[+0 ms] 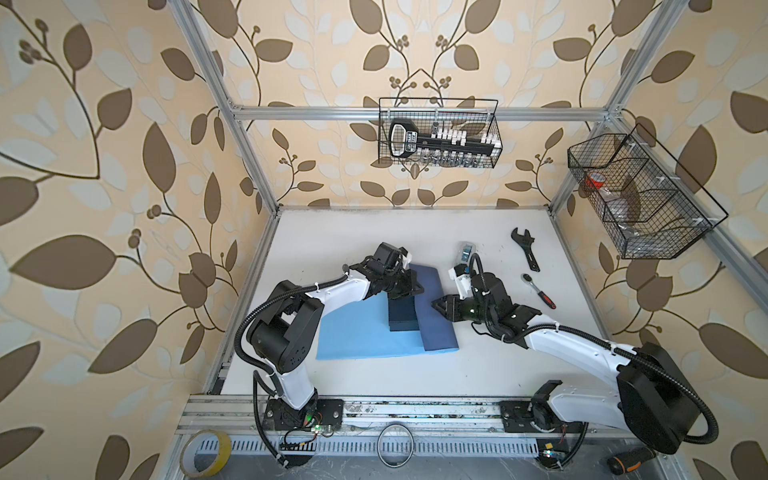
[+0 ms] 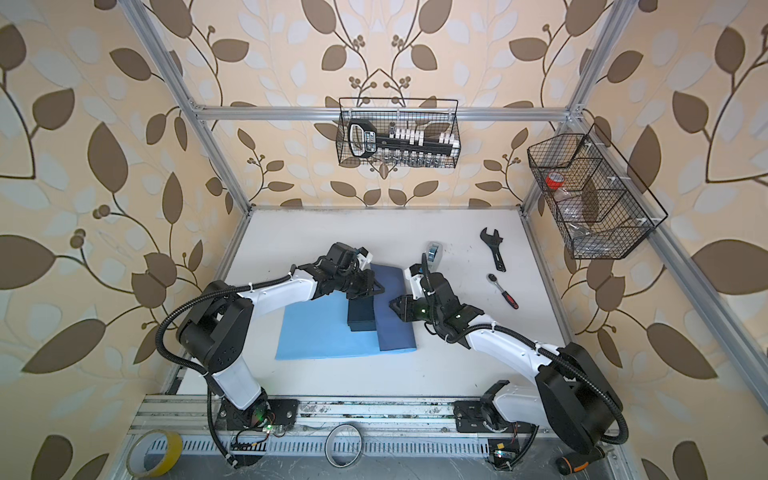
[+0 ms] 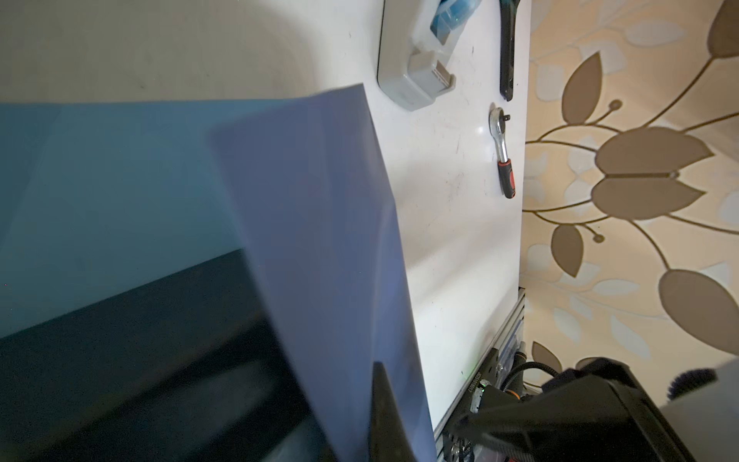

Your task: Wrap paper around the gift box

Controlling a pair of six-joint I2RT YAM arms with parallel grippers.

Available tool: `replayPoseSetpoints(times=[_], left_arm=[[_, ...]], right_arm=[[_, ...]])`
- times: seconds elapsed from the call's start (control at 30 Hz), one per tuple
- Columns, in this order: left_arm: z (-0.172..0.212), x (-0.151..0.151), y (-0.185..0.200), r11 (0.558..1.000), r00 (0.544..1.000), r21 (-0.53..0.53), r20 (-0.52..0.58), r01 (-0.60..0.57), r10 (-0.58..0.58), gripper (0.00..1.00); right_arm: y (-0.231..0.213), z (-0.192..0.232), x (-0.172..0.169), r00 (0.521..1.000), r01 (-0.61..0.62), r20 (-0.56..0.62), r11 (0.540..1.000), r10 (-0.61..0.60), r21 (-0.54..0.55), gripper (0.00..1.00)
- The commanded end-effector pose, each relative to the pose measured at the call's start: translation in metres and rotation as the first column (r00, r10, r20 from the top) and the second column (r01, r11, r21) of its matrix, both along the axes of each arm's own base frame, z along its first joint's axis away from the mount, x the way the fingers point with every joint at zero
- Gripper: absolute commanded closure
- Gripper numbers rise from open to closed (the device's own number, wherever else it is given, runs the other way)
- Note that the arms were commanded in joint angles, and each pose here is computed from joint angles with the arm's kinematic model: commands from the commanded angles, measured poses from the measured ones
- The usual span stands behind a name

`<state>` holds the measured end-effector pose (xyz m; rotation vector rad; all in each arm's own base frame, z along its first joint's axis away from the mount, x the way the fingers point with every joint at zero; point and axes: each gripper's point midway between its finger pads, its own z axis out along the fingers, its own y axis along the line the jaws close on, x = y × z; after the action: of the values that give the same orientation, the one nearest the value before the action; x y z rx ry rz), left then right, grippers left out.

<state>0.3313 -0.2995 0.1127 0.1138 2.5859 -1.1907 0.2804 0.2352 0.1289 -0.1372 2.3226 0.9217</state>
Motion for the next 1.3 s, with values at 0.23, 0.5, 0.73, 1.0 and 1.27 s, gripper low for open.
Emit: replayPoseSetpoints(times=[0.23,0.5,0.73,1.0,1.27], left_arm=[[0.023,0.006,0.022,0.995,0.998,-0.092,0.053,0.032,-0.027,0.96],[0.019,0.006,0.034,0.993,0.999,-0.110,0.028,0.032,-0.029,0.97],[0.015,0.005,0.044,0.995,1.000,-0.103,0.021,0.011,-0.009,0.94],[0.010,0.006,0.056,0.998,1.000,-0.057,0.026,-0.010,0.012,0.93],[0.007,0.004,0.063,0.999,0.999,-0.025,0.032,-0.027,0.028,0.93]], right_arm=[[-0.024,-0.002,0.016,0.998,0.051,0.030,0.996,-0.048,-0.077,0.38],[0.001,-0.011,0.029,1.000,0.023,-0.012,0.998,-0.023,-0.054,0.07],[0.017,-0.021,0.042,0.999,0.013,-0.032,0.998,-0.015,-0.062,0.03],[0.028,-0.041,0.048,0.998,-0.005,-0.070,0.996,-0.002,-0.090,0.04],[0.033,-0.043,0.047,0.997,-0.018,-0.077,0.996,0.012,-0.084,0.04]])
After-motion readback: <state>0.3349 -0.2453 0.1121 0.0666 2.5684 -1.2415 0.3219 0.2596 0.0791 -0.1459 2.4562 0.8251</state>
